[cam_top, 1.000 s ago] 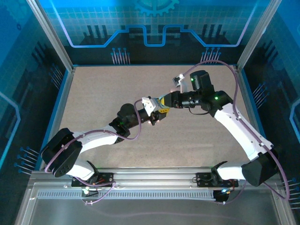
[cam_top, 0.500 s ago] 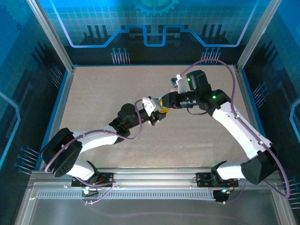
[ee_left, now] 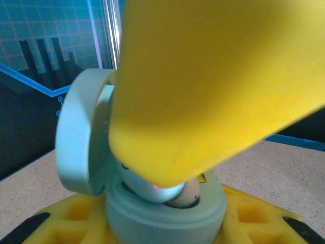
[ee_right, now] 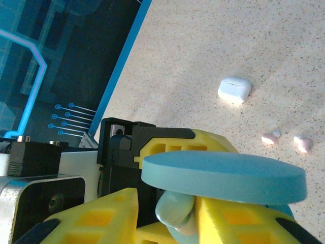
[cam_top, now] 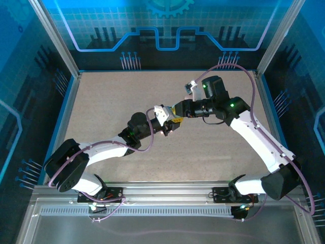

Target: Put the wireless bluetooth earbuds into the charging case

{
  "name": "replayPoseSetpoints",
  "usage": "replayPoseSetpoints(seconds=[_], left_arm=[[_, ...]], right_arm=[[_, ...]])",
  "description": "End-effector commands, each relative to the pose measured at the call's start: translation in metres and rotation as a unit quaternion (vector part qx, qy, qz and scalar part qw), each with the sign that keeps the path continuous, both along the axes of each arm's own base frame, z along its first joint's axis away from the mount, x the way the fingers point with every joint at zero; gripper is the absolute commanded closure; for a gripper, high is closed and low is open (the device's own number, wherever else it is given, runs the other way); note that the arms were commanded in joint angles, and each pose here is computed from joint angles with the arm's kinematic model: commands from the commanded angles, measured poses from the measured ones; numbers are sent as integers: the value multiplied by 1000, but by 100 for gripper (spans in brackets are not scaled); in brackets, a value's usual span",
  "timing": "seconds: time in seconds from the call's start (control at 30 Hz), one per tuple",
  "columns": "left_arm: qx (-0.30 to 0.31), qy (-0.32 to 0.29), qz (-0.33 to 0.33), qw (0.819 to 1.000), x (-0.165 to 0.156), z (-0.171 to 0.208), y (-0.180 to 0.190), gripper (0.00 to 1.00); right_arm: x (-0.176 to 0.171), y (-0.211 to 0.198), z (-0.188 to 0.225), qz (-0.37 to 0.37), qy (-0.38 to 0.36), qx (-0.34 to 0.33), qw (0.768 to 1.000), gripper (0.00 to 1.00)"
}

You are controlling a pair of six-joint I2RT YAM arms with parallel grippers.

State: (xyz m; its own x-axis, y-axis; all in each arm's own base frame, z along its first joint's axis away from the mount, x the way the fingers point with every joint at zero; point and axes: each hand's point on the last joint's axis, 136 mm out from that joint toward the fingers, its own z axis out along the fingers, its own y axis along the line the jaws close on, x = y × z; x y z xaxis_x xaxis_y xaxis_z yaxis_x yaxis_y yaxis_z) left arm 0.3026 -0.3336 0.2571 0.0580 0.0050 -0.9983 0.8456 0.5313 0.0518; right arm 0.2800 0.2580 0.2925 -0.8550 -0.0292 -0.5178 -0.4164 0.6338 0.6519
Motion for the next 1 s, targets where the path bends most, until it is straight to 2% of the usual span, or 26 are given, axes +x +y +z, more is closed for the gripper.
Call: replayPoseSetpoints(seconds=[0.0, 0.23, 0.37, 0.63, 0.97], left_arm=[[-27, -40, -6, 999, -9, 25, 1, 70], [-27, -38, -6, 999, -8, 24, 0, 70], [-27, -37, -5, 999, -8, 24, 0, 70], [-28, -37, -4, 999, -7, 24, 0, 70], [-33, -37, -1, 999, -7, 25, 1, 70]], right_arm=[[-3, -7, 10, -12, -14, -10, 1000, 63], [-4, -6, 11, -9, -15, -9, 1000, 63], [-4, -6, 9, -8, -10, -11, 1000, 69], [-6, 1, 9, 10, 0, 1, 1000, 73], [-6, -3, 11, 0, -8, -4, 1000, 66]])
